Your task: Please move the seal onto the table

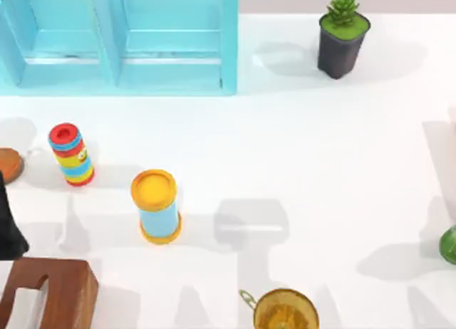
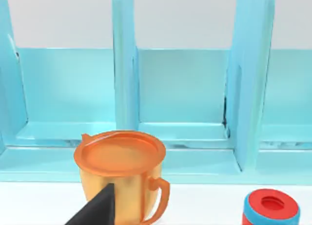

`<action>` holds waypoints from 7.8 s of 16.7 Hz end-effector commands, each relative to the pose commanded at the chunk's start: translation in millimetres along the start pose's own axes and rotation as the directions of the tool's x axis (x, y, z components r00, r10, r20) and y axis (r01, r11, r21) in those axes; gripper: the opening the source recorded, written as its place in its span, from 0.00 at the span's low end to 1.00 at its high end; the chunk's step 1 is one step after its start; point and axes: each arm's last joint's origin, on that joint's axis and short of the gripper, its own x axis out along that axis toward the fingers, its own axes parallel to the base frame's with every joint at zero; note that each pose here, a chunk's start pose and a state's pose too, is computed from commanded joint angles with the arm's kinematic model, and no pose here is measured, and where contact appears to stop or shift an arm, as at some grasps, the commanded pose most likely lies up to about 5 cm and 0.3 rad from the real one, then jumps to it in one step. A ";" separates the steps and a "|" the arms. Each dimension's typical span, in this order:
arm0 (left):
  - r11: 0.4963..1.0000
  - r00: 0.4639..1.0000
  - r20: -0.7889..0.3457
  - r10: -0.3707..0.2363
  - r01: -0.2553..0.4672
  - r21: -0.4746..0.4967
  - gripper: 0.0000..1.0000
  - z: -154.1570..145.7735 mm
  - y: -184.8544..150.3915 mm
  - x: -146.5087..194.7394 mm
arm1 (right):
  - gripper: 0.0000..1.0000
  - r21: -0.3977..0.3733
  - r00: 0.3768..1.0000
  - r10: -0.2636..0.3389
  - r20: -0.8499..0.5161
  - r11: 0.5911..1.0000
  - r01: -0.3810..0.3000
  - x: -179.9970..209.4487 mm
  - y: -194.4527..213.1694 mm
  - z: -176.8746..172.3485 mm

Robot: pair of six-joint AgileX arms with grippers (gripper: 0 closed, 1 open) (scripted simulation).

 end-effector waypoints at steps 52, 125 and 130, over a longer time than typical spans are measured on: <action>1.000 1.000 0.000 0.000 0.000 0.000 1.00 0.0 0.0 0.0 | 0.62 0.000 0.001 0.000 -1.000 1.000 0.006 161.2 -145.2 -17.7; 1.000 1.000 0.000 0.000 0.000 0.000 1.00 0.0 0.0 0.0 | 0.00 -0.001 0.002 -0.001 -1.000 1.000 0.012 259.4 164.1 22.9; 1.000 1.000 0.000 0.000 0.000 0.000 1.00 0.0 0.0 0.0 | 0.00 -0.003 -0.008 -0.003 -1.000 1.000 0.017 258.9 162.4 10.0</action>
